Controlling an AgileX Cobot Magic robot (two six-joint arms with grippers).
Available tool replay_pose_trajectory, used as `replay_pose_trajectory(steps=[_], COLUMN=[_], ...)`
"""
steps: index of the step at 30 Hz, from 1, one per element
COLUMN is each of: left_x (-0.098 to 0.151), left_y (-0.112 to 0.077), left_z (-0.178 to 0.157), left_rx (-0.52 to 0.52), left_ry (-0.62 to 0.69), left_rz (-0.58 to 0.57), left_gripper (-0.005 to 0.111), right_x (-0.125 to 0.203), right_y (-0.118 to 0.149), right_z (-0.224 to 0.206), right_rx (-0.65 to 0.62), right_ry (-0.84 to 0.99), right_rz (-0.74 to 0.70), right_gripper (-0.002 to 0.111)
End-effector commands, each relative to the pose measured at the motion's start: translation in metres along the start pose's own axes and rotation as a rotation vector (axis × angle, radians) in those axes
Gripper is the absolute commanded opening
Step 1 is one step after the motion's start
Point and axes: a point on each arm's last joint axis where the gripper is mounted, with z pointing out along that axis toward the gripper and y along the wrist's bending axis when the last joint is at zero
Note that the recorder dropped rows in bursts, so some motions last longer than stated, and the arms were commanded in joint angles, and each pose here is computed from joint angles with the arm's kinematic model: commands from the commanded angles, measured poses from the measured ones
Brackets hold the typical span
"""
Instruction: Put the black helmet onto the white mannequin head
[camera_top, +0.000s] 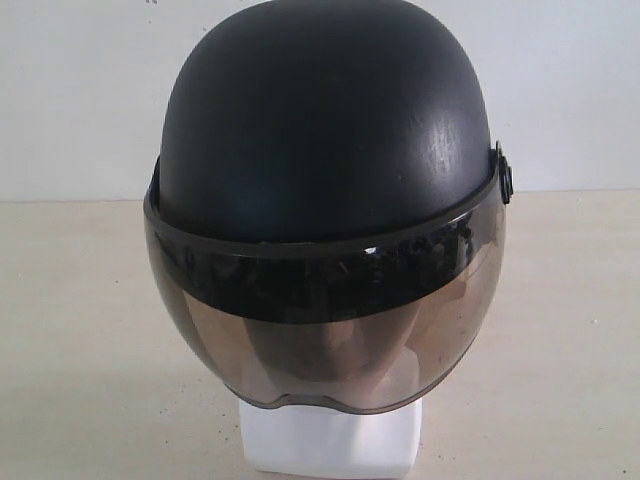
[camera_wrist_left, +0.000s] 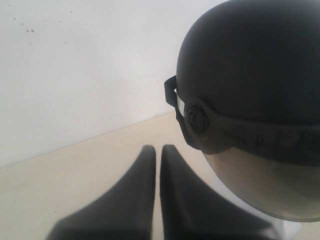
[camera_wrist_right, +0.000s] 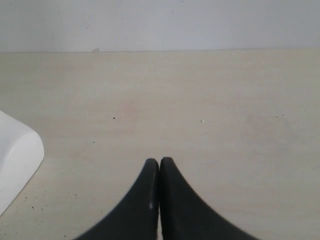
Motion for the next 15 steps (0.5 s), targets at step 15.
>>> replay_pose_trajectory(steps=[15], left_x=[0.0005], left_y=[0.0004], left_z=[-0.0007], left_rx=[-0.006], left_ry=[-0.008], left_rz=[-0.01], left_gripper=[0.004], right_x=[0.0019], right_y=[-0.0037], right_z=[0.0001], right_rx=[0.065], right_ry=[0.005], right_rz=[-0.005], right_gripper=[0.0])
